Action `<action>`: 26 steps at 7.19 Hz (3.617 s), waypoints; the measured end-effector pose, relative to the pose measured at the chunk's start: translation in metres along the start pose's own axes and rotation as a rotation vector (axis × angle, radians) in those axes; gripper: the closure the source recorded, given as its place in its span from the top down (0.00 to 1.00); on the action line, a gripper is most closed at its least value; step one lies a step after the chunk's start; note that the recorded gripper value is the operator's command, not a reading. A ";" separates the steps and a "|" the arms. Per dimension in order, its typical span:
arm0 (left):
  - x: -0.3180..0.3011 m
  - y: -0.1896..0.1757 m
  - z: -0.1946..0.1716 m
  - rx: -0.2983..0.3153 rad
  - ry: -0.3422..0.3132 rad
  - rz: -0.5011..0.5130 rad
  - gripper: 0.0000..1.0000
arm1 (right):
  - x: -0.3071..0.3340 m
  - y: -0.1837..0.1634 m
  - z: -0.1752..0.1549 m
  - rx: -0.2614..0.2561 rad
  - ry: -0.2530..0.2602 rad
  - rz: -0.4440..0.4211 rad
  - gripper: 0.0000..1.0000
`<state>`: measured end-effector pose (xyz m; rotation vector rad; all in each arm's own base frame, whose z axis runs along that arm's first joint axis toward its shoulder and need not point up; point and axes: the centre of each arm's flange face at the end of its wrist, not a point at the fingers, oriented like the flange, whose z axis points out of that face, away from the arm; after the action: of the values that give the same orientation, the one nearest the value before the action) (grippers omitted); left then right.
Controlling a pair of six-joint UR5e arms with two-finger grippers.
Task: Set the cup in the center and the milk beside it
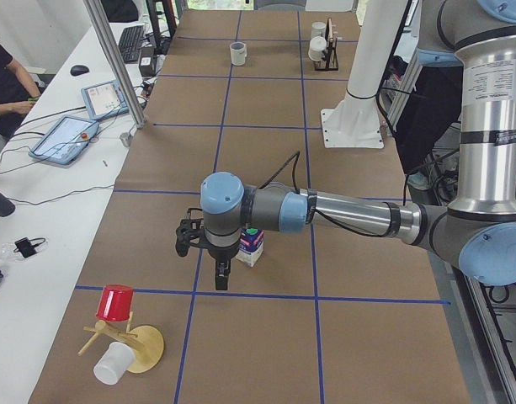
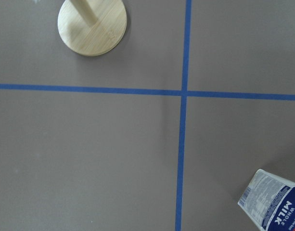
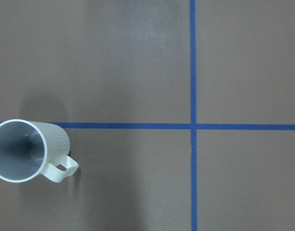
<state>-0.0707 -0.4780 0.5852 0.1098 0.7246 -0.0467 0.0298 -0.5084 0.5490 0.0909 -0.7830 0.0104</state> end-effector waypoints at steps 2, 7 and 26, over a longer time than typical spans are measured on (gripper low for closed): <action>0.020 -0.021 0.002 0.013 0.004 0.025 0.99 | -0.053 -0.012 0.025 0.009 -0.046 -0.141 1.00; 0.031 -0.027 0.007 0.007 0.008 0.007 0.99 | -0.169 -0.056 0.115 -0.042 -0.039 -0.232 1.00; 0.036 -0.025 0.006 -0.003 0.068 -0.023 0.98 | -0.569 -0.135 0.094 0.013 -0.095 -0.100 0.00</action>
<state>-0.0420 -0.5034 0.5640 0.1008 0.7942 -0.0638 -0.4341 -0.6369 0.2038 0.1439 -0.8727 -0.0835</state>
